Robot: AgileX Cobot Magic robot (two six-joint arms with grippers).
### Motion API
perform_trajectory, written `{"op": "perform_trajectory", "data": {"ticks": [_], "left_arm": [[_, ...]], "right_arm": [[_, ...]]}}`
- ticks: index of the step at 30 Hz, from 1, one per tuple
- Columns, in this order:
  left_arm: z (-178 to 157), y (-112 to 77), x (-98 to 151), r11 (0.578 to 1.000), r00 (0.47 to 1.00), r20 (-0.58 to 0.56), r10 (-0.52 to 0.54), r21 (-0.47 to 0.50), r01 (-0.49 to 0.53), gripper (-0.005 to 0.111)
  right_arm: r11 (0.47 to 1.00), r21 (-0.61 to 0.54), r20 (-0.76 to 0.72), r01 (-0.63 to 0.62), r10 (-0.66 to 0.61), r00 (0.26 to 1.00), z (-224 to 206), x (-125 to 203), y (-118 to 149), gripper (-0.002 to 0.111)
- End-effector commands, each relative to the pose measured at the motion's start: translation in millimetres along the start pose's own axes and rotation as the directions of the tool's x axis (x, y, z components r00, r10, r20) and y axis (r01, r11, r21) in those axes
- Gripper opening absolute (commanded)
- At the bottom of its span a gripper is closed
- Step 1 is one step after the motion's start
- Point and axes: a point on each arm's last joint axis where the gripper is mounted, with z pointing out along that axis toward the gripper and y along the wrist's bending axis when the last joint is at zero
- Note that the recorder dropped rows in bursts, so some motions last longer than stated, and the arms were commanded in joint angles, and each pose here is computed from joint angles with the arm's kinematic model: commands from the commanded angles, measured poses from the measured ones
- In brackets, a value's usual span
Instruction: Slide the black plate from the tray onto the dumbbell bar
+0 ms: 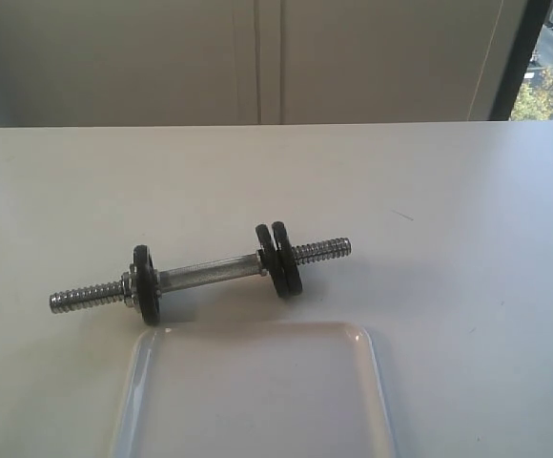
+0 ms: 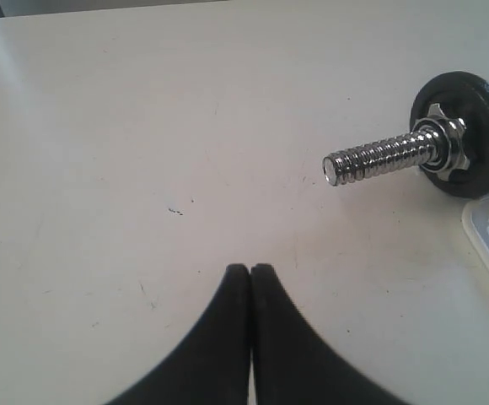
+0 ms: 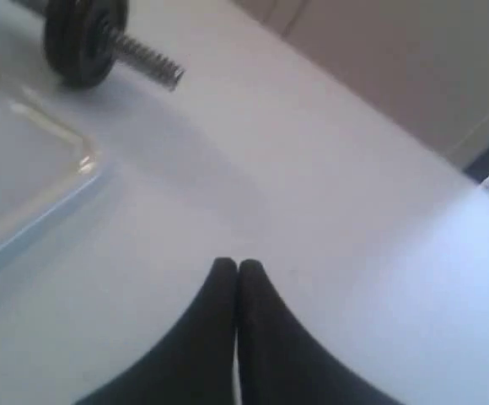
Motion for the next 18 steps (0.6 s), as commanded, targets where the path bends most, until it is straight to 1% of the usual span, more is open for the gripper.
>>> {"op": "perform_trajectory", "data": {"ticks": [1, 3, 4, 7, 14, 18], "left_arm": [[0.1, -0.4, 1.1, 1.0, 1.0, 0.0, -0.013, 0.003, 0.013, 0.0], [0.1, -0.4, 1.1, 1.0, 1.0, 0.0, -0.013, 0.003, 0.013, 0.0], [0.1, -0.4, 1.1, 1.0, 1.0, 0.0, -0.013, 0.003, 0.013, 0.0], [0.1, -0.4, 1.1, 1.0, 1.0, 0.0, -0.013, 0.003, 0.013, 0.0], [0.1, -0.4, 1.1, 1.0, 1.0, 0.0, -0.013, 0.003, 0.013, 0.0], [0.1, -0.4, 1.1, 1.0, 1.0, 0.0, -0.013, 0.003, 0.013, 0.0]], "right_arm": [[0.971, 0.131, 0.023, 0.198, -0.203, 0.979, -0.7, -3.3, -10.8, 0.0], [0.941, 0.153, -0.018, 0.302, -0.303, 0.953, -0.9, -1.5, -13.3, 0.0], [0.932, 0.159, -0.028, 0.326, -0.326, 0.945, -1.0, -1.2, -14.0, 0.0], [0.936, 0.165, -0.031, 0.31, -0.309, 0.95, -1.1, -1.0, -14.3, 0.0], [0.932, 0.245, -0.097, 0.267, -0.25, 0.963, -2.3, 1.7, -19.5, 0.0], [0.932, 0.252, -0.101, 0.259, -0.241, 0.965, -2.4, 1.9, -19.8, 0.0]]}}
